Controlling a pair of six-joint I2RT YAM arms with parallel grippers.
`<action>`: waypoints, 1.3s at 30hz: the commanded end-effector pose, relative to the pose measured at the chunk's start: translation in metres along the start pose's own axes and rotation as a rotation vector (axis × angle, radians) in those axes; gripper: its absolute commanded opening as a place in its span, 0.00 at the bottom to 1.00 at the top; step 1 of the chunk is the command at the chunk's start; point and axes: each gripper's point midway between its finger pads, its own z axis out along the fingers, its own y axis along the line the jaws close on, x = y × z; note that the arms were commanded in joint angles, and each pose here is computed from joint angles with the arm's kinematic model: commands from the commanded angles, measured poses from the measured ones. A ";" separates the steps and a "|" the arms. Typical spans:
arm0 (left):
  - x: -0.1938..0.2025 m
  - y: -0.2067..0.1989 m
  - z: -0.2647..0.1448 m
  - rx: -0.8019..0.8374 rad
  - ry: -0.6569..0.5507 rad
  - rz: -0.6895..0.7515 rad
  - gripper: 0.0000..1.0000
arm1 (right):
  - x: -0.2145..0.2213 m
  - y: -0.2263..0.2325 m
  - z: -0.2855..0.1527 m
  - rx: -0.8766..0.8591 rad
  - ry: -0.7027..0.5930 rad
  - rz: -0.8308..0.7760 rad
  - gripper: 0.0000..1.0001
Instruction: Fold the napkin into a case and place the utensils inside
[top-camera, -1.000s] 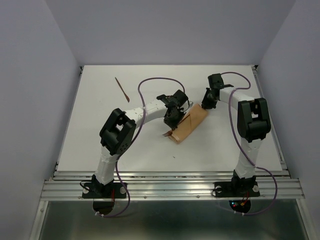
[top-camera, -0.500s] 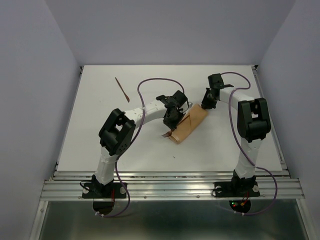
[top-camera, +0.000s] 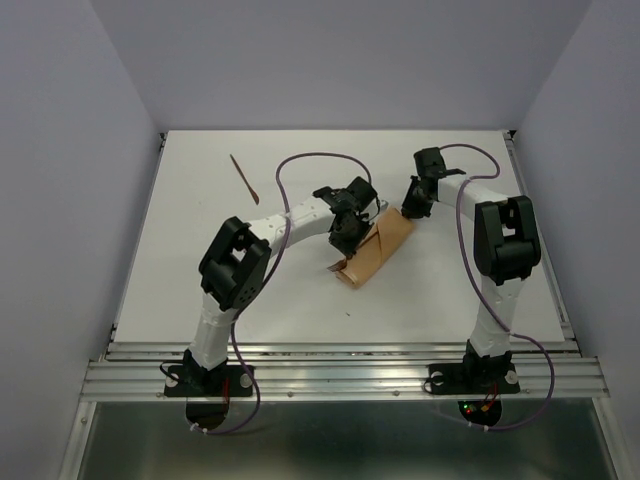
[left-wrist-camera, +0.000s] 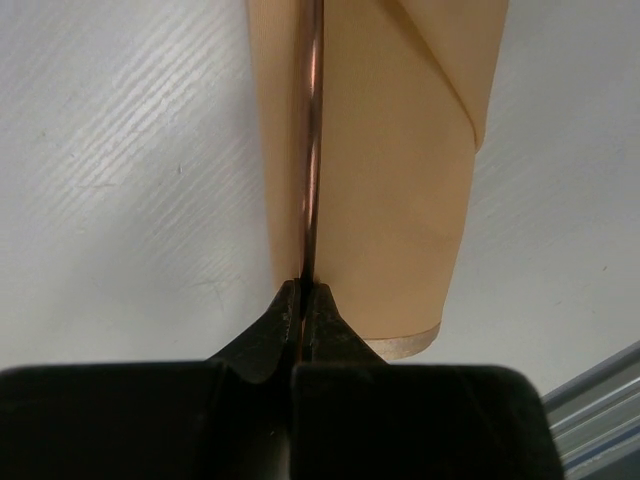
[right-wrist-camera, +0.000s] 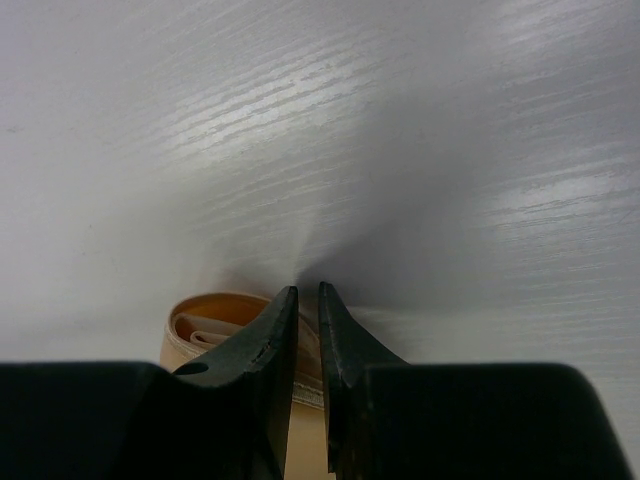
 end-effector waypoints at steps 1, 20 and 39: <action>-0.027 -0.010 -0.009 0.029 -0.059 0.010 0.00 | 0.008 0.005 -0.008 -0.015 0.010 -0.011 0.20; -0.058 -0.018 0.007 0.055 -0.092 -0.027 0.00 | 0.020 0.016 -0.005 -0.034 0.029 -0.021 0.20; -0.072 -0.009 0.015 0.022 -0.123 -0.094 0.00 | 0.022 0.015 -0.002 -0.031 0.034 -0.018 0.20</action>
